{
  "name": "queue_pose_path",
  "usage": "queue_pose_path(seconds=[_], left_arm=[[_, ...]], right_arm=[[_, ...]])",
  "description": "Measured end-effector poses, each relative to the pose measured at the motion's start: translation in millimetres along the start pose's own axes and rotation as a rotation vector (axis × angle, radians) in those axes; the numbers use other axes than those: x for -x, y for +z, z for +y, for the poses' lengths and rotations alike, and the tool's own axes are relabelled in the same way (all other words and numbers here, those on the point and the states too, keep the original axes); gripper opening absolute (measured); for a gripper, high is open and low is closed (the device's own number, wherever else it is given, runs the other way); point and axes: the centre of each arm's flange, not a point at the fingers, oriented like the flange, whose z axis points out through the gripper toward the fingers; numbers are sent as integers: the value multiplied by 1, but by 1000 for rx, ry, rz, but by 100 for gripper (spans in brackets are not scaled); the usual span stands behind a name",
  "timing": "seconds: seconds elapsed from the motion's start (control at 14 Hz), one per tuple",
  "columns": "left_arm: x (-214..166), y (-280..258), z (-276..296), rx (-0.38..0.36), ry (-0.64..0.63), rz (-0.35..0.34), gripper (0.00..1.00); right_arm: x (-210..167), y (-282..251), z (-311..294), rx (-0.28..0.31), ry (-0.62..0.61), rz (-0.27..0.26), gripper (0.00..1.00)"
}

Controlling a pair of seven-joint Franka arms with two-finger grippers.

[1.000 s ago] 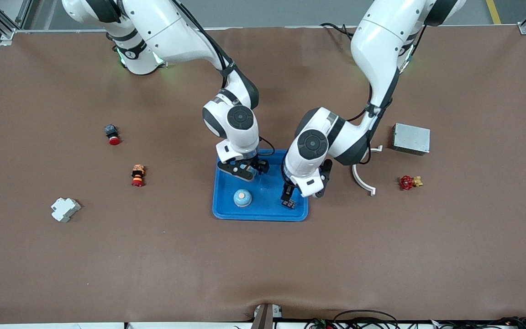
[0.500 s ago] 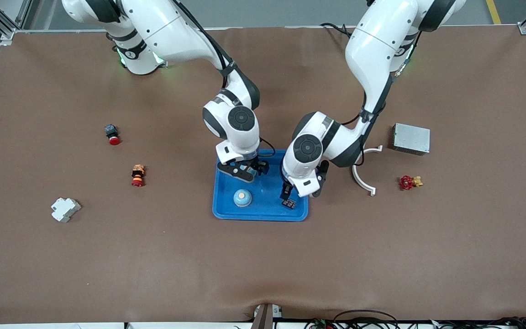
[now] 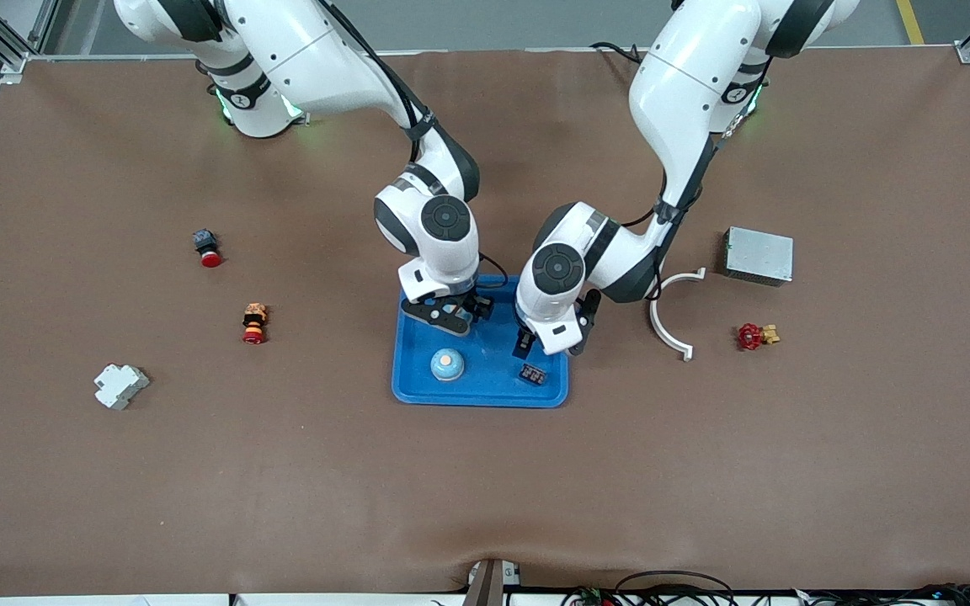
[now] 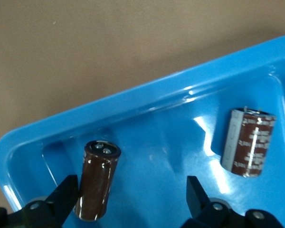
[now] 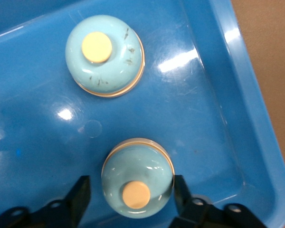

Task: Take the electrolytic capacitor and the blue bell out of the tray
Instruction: 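Grasp and lift the capacitor with the left gripper while the right gripper lifts the bell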

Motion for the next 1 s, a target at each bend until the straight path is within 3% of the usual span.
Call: queue_pose_path(seconds=[0.07,0.29,0.36,0.57,0.79,1.0], left_arm=[[-1,1,0,-1,-1,1,100],[-2,2,-1,-1,0,5,100],[-2,2,-1,0,0,5,93],[-2,2,-1,0,1,5,58],[-2,2,-1,1,4,5,30],[-3,1,0,4,3,5,30]], right_arm=[[0,0,0,-1,-1,0,63],[1,-1,-1,-2,-1,1,63],[0,-1,-1,0,-1,0,63],[4,-10,-4,47,-23,-25,63],[-17,-58,-10,57,-71,-79,63],[-72,-118,20,32,-182,-114,63]])
